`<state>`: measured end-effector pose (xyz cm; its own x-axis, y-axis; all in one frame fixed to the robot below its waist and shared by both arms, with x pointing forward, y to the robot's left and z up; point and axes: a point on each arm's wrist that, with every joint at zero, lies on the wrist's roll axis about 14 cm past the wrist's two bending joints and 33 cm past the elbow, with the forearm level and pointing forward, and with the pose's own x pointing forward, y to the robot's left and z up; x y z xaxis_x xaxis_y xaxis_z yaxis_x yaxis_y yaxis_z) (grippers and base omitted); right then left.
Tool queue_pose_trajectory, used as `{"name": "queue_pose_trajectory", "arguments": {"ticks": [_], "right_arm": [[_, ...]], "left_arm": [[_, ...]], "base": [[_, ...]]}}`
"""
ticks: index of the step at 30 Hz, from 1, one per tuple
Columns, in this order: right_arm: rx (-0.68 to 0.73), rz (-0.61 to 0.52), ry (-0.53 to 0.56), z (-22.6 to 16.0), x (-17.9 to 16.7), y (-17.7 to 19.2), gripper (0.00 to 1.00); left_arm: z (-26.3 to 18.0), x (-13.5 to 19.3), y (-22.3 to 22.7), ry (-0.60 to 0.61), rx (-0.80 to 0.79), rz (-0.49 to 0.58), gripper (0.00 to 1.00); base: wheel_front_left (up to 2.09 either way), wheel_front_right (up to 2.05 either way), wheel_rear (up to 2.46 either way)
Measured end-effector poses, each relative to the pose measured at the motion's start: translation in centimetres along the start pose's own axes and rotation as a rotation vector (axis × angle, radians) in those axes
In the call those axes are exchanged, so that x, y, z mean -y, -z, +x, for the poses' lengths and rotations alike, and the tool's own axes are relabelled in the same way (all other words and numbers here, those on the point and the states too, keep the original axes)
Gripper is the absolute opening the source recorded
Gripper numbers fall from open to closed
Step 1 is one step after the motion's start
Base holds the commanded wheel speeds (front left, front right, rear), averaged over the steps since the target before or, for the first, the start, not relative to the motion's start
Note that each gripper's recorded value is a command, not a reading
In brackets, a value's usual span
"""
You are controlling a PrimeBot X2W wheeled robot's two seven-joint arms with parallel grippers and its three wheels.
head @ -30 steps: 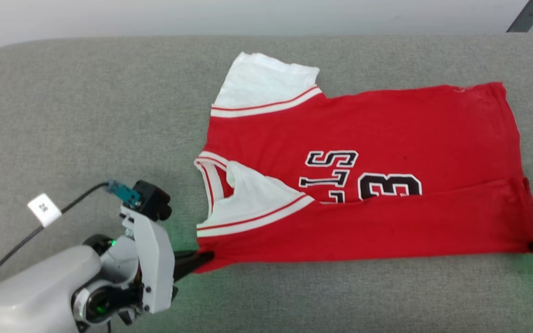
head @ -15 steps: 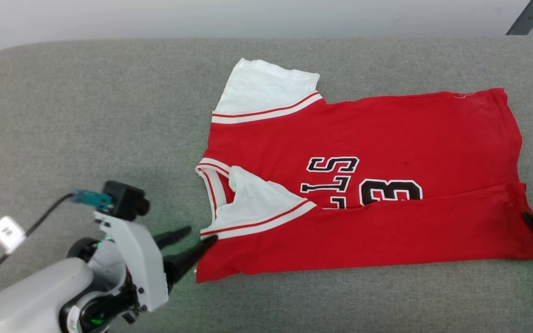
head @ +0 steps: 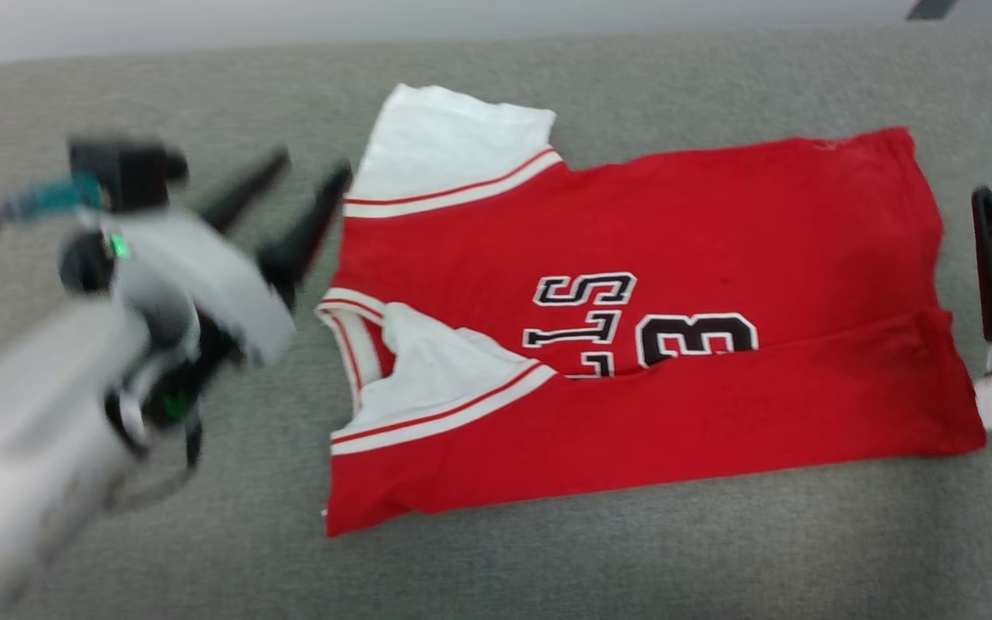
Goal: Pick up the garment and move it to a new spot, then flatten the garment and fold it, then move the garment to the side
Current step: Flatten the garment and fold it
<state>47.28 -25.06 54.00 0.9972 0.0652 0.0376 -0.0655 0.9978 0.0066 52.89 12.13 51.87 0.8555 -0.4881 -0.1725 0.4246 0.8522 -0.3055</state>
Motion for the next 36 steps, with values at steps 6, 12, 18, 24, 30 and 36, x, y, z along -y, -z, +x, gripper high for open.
{"name": "queue_pose_trajectory", "arguments": {"ticks": [6,12,18,24,30,36], "right_arm": [[0.063,0.004,0.048,0.3,0.7,-0.2,1.0],[0.045,-0.004,0.102,-0.8,2.4,0.8,1.0],[0.001,-0.013,0.148,-2.5,3.9,2.1,1.0],[-0.069,-0.051,0.152,-3.9,4.6,3.3,1.0],[-0.09,-0.076,0.161,-4.2,5.4,3.4,1.0],[-0.108,-0.081,0.138,-3.7,5.0,3.8,1.0]], "left_arm": [[6.2,-1.1,-3.1,-0.003,0.008,0.12,1.0],[11.0,-3.1,-2.2,-0.06,-0.153,0.184,1.0],[12.2,-4.8,4.9,-0.109,-0.562,0.145,1.0],[13.7,-4.9,6.8,-0.112,-0.683,0.119,1.0],[14.6,-4.7,8.8,-0.103,-0.747,0.083,1.0],[14.8,-4.5,9.4,-0.082,-0.781,0.094,0.56]], "base": [[0.0,0.0,0.0],[0.0,0.0,0.0],[0.0,0.0,0.0],[0.0,0.0,0.0],[0.0,0.0,0.0],[0.0,0.0,0.0]]}}
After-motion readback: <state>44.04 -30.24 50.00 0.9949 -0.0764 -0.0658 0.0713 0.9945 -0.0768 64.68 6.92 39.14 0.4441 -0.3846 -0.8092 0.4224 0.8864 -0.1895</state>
